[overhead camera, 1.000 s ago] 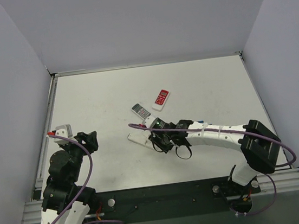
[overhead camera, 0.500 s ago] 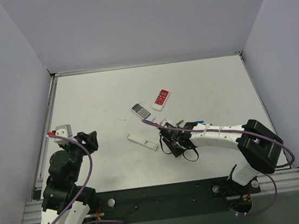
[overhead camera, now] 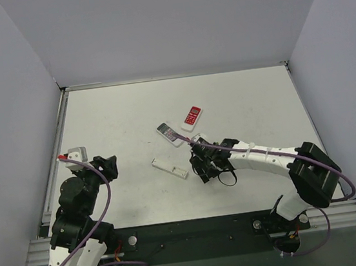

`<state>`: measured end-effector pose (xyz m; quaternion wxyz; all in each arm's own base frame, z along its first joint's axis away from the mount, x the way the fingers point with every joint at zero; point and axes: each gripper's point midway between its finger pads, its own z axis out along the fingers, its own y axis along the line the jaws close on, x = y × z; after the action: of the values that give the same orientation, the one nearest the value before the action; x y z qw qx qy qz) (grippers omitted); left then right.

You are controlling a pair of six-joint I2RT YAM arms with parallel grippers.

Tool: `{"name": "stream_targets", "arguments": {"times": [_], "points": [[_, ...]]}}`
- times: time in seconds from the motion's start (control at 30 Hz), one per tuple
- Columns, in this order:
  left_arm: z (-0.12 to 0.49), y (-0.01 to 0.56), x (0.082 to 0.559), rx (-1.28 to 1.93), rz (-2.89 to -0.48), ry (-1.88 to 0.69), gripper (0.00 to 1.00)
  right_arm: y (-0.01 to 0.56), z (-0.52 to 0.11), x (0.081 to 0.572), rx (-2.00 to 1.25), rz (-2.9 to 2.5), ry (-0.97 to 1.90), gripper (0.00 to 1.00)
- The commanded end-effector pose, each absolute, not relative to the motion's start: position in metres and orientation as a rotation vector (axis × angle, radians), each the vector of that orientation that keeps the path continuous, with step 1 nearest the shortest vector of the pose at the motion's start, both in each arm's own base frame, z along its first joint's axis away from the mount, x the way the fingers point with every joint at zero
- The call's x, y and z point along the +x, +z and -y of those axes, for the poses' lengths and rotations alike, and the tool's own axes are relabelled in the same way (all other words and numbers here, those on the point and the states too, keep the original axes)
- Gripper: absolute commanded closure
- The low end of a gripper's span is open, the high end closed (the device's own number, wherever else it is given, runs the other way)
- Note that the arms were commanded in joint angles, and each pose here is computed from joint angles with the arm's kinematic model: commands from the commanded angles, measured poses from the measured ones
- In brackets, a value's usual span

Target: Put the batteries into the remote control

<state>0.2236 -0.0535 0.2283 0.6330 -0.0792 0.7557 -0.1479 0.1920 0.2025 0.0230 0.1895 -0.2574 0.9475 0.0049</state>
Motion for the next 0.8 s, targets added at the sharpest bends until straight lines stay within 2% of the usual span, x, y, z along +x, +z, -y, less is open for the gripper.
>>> {"name": "stream_targets", "arguments": {"times": [0.0, 0.17, 0.37, 0.57, 0.77], "points": [[0.057, 0.239, 0.228, -0.186, -1.692, -0.367, 0.32, 0.066, -0.194, 0.224, -0.581, -2.596, 0.058, 0.41], [0.057, 0.238, 0.228, -0.187, -1.695, -0.367, 0.32, 0.082, -0.175, 0.252, -0.424, -2.592, 0.085, 0.45], [0.057, 0.239, 0.228, -0.186, -1.695, -0.368, 0.32, 0.073, -0.161, 0.266, -0.328, -2.631, 0.097, 0.53], [0.059, 0.238, 0.229, -0.178, -1.698, -0.374, 0.32, 0.063, -0.169, 0.278, -0.26, -2.647, 0.2, 0.62], [0.059, 0.239, 0.23, -0.174, -1.699, -0.373, 0.32, 0.058, -0.174, 0.297, -0.181, -2.649, 0.198, 0.67]]}}
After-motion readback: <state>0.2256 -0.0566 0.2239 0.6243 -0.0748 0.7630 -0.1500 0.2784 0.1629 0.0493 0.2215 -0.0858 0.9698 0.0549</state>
